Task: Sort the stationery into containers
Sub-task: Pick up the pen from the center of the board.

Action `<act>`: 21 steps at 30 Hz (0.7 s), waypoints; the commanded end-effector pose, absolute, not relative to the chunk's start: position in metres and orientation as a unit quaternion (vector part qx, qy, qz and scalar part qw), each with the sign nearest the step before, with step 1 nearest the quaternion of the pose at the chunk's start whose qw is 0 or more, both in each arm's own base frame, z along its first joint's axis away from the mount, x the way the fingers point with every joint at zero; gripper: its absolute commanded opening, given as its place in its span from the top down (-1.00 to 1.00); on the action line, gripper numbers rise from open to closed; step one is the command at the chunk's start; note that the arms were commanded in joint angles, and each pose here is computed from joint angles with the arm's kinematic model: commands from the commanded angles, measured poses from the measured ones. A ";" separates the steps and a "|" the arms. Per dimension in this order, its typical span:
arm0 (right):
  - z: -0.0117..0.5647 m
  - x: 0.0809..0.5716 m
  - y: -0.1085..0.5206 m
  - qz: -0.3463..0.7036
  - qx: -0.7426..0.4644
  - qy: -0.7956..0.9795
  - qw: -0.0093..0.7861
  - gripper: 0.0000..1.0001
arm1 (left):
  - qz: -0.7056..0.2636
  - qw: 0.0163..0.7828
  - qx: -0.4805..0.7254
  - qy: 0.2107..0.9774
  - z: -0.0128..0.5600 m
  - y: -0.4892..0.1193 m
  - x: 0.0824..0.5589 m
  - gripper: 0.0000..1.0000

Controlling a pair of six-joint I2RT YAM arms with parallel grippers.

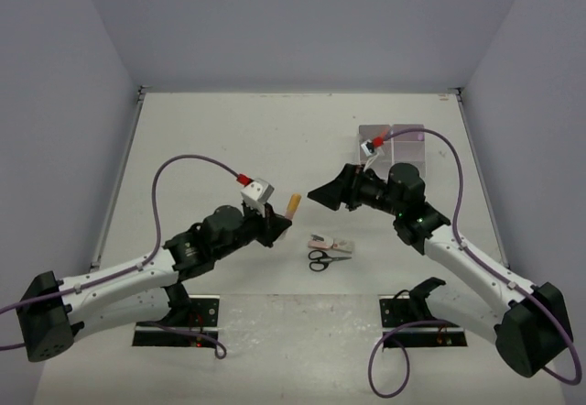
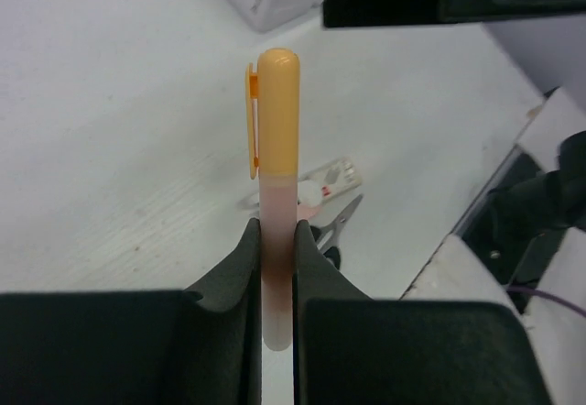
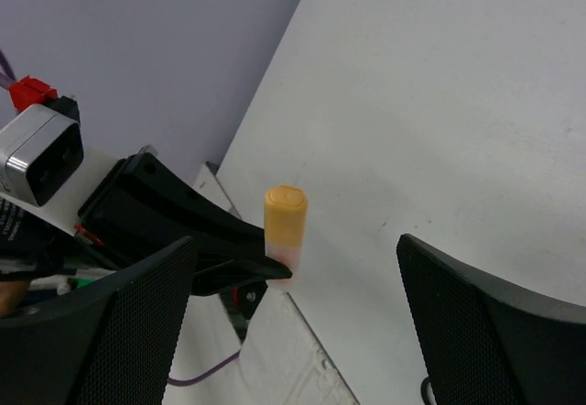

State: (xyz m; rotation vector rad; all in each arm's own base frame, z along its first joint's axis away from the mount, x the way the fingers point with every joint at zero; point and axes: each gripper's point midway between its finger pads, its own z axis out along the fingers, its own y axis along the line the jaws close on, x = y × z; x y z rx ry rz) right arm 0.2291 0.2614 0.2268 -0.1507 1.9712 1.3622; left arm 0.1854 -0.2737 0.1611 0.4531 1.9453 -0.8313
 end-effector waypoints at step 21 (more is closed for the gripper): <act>0.280 0.169 0.309 0.649 -0.186 0.649 0.352 1.00 | -0.572 0.476 0.132 0.654 0.253 -0.304 0.150 0.08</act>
